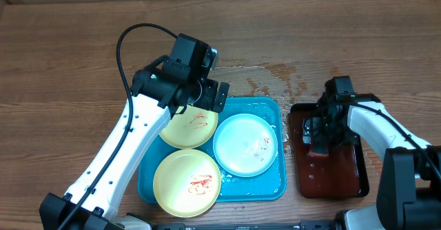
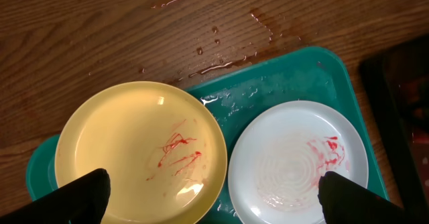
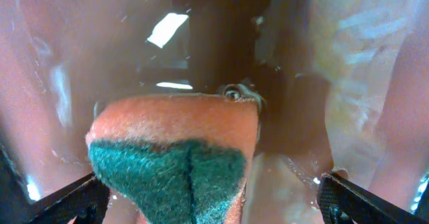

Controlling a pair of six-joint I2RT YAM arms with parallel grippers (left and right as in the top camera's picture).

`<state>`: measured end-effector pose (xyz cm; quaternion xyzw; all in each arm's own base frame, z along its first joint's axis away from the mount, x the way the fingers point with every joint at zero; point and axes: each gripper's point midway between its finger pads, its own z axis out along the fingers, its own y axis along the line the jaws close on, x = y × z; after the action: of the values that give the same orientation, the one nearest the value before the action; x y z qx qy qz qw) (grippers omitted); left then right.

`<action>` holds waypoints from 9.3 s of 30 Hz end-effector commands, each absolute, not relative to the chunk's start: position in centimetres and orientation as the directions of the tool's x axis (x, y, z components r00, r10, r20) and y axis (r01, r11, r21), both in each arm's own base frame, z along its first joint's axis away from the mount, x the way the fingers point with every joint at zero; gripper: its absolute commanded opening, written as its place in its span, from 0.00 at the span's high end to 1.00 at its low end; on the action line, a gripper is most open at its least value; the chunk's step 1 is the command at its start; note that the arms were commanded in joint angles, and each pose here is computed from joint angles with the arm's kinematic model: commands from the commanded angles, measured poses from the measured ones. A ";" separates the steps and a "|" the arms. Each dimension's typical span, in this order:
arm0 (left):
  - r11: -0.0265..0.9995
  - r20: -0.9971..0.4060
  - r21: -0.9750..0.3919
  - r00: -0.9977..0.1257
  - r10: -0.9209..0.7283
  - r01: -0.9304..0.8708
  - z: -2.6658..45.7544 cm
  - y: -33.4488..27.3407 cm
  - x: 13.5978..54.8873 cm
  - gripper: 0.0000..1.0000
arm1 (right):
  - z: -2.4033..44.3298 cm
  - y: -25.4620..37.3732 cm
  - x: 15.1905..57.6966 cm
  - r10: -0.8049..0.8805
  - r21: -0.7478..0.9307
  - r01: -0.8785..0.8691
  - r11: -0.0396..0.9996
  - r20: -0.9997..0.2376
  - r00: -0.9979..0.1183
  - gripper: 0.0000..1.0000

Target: Clean dirty plates on tray and stack at the side

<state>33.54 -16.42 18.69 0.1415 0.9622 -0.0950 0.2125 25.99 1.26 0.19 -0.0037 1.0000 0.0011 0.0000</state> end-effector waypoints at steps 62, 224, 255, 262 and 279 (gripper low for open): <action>0.929 -0.456 -0.128 -0.853 0.255 0.346 19.2 -17.1 33.9 0.00 | 0.3 3.8 27.1 -0.023 0.153 -0.028 0.988 -0.039 -0.999 0.00; 0.926 -0.146 -0.202 -0.945 0.292 0.318 11.5 -18.0 31.4 0.86 | 5.7 3.2 26.3 0.378 0.129 0.375 0.918 0.002 -0.926 0.96; 0.921 -0.165 -0.219 -0.942 0.291 0.322 11.6 -18.4 31.7 0.96 | 0.9 4.8 22.6 0.360 0.216 0.365 0.906 0.061 -0.931 0.96; 0.853 -0.211 -0.255 -0.887 0.410 0.455 12.0 -19.5 31.6 0.96 | 7.3 4.2 26.2 0.316 0.198 0.305 0.931 -0.024 -0.948 0.96; 0.780 -0.019 -0.378 -0.846 0.532 0.499 6.4 -18.4 24.4 0.45 | 19.9 4.3 27.7 0.262 0.235 0.221 0.947 -0.160 -0.952 0.96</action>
<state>26.47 -18.09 7.54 0.2532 0.9535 -0.1630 -0.0149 27.47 4.30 18.18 0.1387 0.9823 0.1071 0.0665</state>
